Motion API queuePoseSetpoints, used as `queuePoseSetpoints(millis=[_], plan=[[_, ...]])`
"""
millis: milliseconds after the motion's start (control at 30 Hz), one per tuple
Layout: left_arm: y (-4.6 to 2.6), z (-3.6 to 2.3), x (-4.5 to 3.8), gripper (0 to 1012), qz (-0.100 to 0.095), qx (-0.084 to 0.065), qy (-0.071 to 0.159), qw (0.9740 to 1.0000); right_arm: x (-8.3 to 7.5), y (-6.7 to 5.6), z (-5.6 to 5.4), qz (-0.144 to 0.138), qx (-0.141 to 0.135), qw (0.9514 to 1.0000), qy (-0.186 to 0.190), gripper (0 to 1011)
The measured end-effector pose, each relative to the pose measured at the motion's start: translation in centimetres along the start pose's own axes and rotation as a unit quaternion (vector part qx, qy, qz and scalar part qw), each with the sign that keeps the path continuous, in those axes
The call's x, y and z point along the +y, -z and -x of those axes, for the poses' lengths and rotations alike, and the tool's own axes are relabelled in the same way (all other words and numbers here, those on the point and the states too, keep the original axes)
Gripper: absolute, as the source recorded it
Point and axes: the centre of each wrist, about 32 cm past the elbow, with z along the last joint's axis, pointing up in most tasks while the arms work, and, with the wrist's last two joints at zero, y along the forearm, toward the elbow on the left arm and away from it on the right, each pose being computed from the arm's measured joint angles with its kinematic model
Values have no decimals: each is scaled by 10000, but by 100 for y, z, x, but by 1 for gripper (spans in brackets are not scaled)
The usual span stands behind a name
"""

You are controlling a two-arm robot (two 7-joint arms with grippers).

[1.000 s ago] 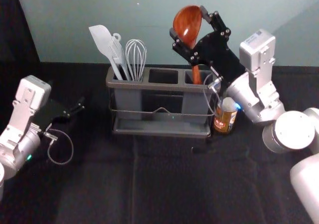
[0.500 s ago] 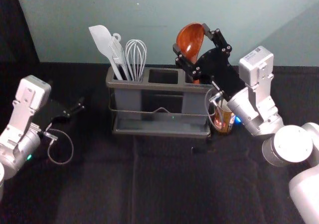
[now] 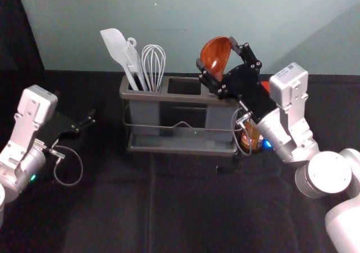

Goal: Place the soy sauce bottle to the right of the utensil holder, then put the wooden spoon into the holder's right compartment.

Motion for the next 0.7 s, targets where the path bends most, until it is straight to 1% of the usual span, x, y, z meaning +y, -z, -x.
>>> queuePoseSetpoints(millis=[133, 433, 533, 567, 700], plan=[[0, 0, 0, 1005, 0, 0, 0, 10000, -26, 7, 22, 12, 23, 10000, 5, 842], [0, 0, 0, 1005, 0, 0, 0, 10000, -38, -4, 35, 4, 45, 10000, 21, 842], [0, 0, 0, 1005, 0, 0, 0, 10000, -36, -13, 39, -19, 68, 9999, 76, 898], [0, 0, 0, 1005, 0, 0, 0, 10000, -34, -20, 42, -44, 85, 9999, 119, 943], [0, 0, 0, 1005, 0, 0, 0, 10000, -22, -52, 39, -159, 95, 9996, 230, 1003]])
